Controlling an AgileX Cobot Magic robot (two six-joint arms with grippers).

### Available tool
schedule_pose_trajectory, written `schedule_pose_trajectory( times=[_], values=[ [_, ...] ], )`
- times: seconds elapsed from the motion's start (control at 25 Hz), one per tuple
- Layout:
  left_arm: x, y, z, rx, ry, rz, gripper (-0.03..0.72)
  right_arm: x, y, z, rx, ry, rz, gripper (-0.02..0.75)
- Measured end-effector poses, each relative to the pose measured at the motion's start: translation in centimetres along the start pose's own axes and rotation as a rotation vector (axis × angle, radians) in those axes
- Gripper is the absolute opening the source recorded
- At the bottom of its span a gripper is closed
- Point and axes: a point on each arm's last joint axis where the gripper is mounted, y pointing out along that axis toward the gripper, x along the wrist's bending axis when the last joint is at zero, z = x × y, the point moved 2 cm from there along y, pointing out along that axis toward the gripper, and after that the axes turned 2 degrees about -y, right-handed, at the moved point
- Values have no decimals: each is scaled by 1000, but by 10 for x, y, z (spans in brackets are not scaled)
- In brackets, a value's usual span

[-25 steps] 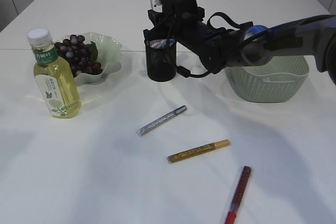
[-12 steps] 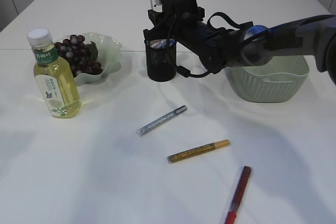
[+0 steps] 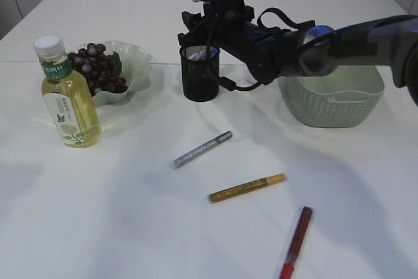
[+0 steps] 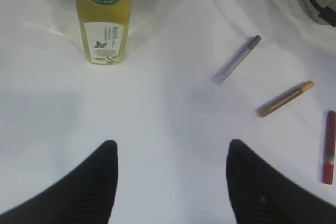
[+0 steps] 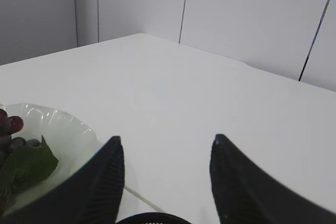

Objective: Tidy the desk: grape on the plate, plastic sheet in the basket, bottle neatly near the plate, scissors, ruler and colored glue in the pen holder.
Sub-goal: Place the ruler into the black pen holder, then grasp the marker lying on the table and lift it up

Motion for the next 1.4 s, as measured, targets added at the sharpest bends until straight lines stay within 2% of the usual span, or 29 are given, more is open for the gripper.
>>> schedule_pose_trajectory(
  times=[0.32,0.64,0.8,1.0,1.4],
  values=[
    [0,0,0,0,0,0,477,-7,0,-20,103,29,6,421],
    [0,0,0,0,0,0,477,-25,-38,-96,234,127,26,421],
    [0,0,0,2,0,0,477,-27,-68,-126,364,228,4,421],
    [1,0,3,26,3,-6,477,-22,-109,-147,571,298,-59,419],
    [1,0,6,52,4,-10,477,-8,-161,-133,1025,318,-176,418]
  ],
)
